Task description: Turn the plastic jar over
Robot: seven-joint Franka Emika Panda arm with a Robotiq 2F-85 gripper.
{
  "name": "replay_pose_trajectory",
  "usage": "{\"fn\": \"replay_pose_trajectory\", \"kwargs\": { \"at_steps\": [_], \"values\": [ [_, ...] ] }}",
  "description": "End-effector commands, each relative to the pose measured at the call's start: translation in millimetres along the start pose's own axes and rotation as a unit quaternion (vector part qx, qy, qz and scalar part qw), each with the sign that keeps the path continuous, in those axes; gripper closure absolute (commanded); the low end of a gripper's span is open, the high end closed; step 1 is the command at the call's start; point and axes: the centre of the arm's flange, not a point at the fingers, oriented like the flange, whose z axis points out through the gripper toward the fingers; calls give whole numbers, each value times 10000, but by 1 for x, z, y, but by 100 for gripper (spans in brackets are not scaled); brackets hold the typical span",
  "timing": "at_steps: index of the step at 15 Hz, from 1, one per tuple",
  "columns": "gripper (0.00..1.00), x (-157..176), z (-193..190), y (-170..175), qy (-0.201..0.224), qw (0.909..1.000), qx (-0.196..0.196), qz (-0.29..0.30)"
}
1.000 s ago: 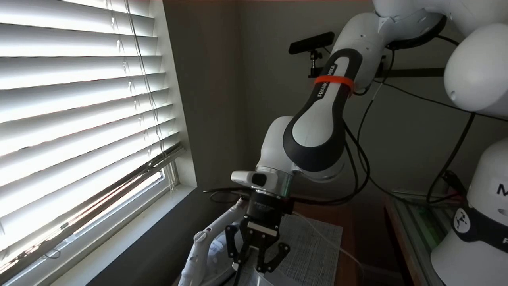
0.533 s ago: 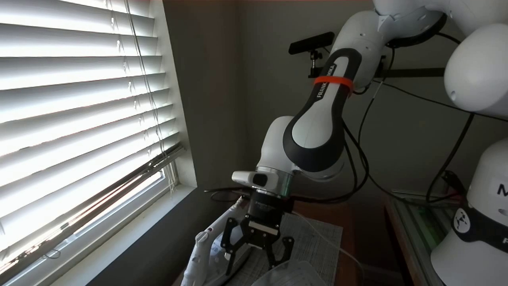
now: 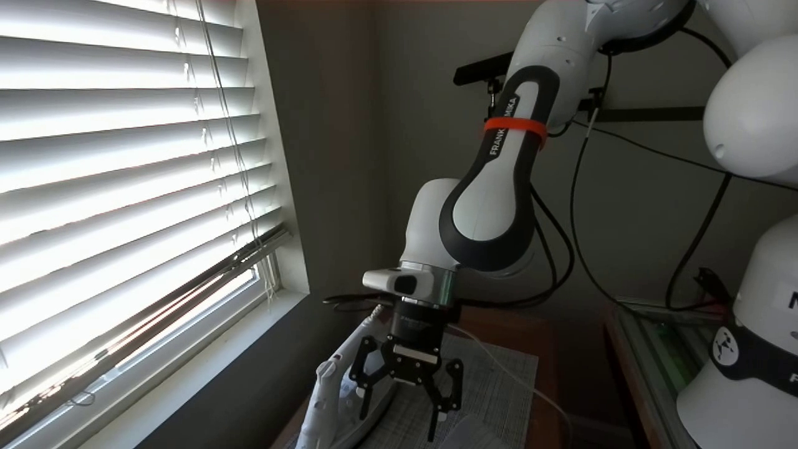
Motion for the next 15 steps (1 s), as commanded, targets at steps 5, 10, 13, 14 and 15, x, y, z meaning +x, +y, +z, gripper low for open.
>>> {"fn": "replay_pose_trajectory", "kwargs": {
  "at_steps": [5,10,13,14,15],
  "values": [
    [0,10,-15,13,-683,9975,114,170],
    [0,30,-27,23,-845,9960,251,156],
    [0,46,-41,20,-968,9940,432,282],
    [0,51,-47,18,-1031,9929,489,327],
    [0,58,-53,16,-1105,9917,540,382]
  ]
}}
